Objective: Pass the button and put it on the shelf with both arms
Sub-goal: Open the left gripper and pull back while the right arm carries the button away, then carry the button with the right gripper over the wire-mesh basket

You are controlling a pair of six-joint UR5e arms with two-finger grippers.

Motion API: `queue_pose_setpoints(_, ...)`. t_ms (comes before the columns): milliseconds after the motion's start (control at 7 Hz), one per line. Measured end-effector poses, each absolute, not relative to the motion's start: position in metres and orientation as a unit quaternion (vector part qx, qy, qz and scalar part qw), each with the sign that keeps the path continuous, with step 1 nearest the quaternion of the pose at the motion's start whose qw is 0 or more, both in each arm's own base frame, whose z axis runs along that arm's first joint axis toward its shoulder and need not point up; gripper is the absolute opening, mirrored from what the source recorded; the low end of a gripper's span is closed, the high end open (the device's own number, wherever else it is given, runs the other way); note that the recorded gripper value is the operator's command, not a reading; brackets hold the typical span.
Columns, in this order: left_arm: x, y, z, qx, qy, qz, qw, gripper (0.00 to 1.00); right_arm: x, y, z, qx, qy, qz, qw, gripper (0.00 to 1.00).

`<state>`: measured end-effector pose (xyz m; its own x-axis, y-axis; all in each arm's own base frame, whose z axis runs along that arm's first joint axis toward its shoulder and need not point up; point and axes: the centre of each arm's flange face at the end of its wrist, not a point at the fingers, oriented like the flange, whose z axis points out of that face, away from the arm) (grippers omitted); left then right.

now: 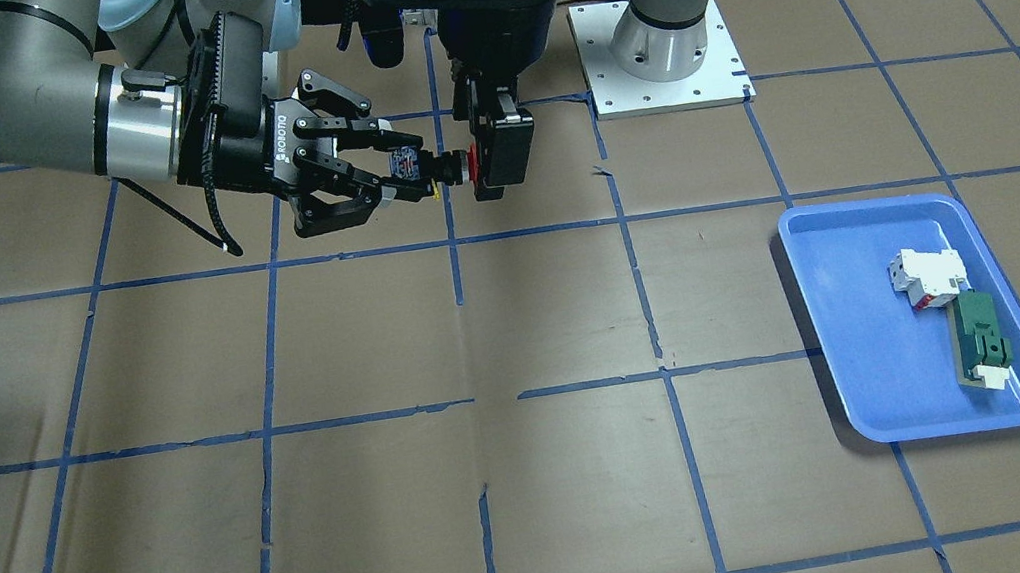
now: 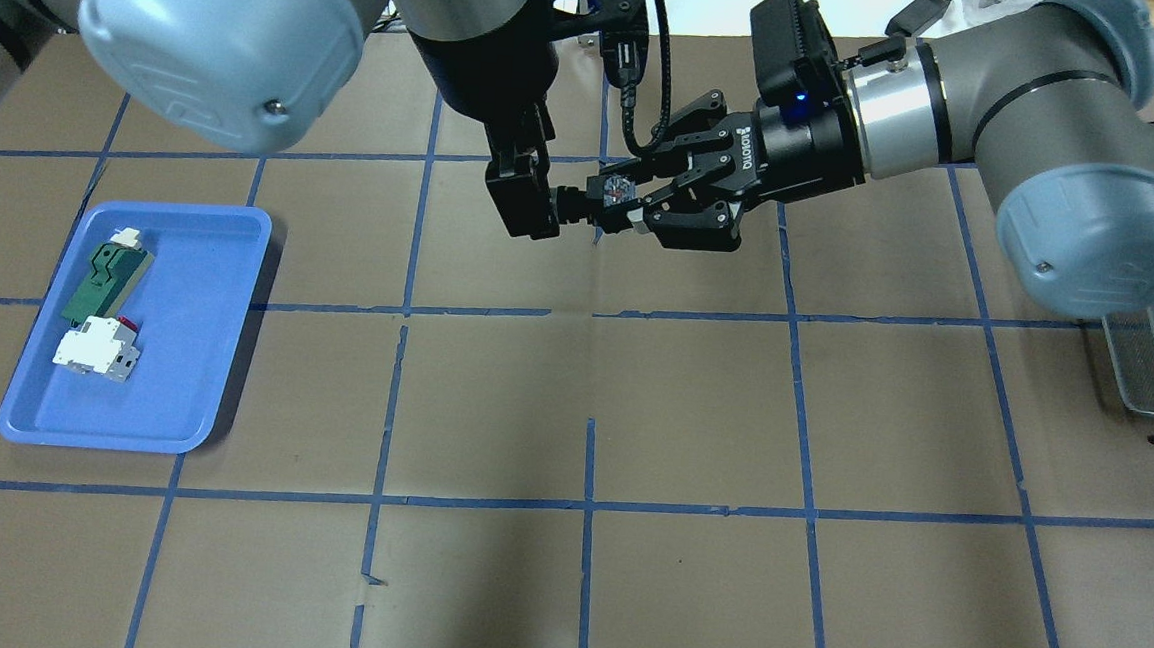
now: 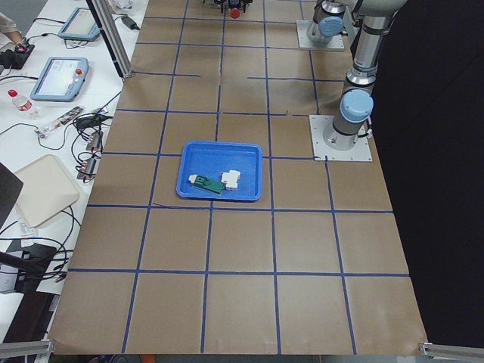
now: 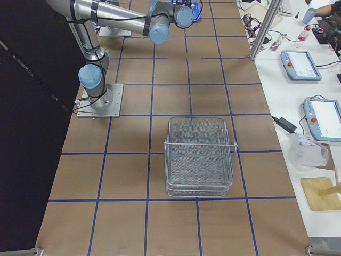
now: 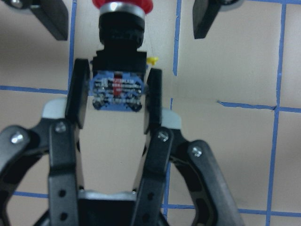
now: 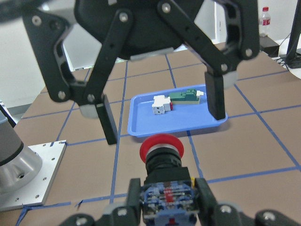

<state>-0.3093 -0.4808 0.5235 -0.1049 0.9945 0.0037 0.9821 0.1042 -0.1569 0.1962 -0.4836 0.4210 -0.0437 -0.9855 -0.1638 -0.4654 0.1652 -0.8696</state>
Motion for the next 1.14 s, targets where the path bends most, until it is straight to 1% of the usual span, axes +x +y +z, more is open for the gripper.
queue_pose_setpoints(286, -0.265, -0.488, 0.532, -0.629, -0.774, 0.043, 0.057, 0.93, 0.164, -0.493, 0.423, -0.559, 0.697, -0.277, 0.354, 0.0)
queue_pose_setpoints(429, -0.234, -0.498, 0.537, -0.588, -0.806, 0.042, 0.056, 1.0, 0.135, -0.503, 0.435, -0.547, 0.731, -0.258, 0.317, 0.0)
queue_pose_setpoints(571, -0.204, -0.507, 0.54, -0.52, -0.852, 0.042, 0.054, 1.0, 0.098, -0.513, 0.451, -0.532, 0.765, -0.238, 0.273, 0.0)
queue_pose_setpoints(857, -0.17, -0.525, 0.539, -0.34, -0.938, 0.052, 0.052, 1.0, 0.016, -0.52, 0.471, -0.495, 0.832, -0.178, 0.175, 0.0)
queue_pose_setpoints(1143, -0.157, -0.538, 0.543, -0.164, -0.983, 0.079, 0.024, 1.0, -0.056, -0.513, 0.478, -0.461, 0.881, -0.084, 0.069, 0.0)
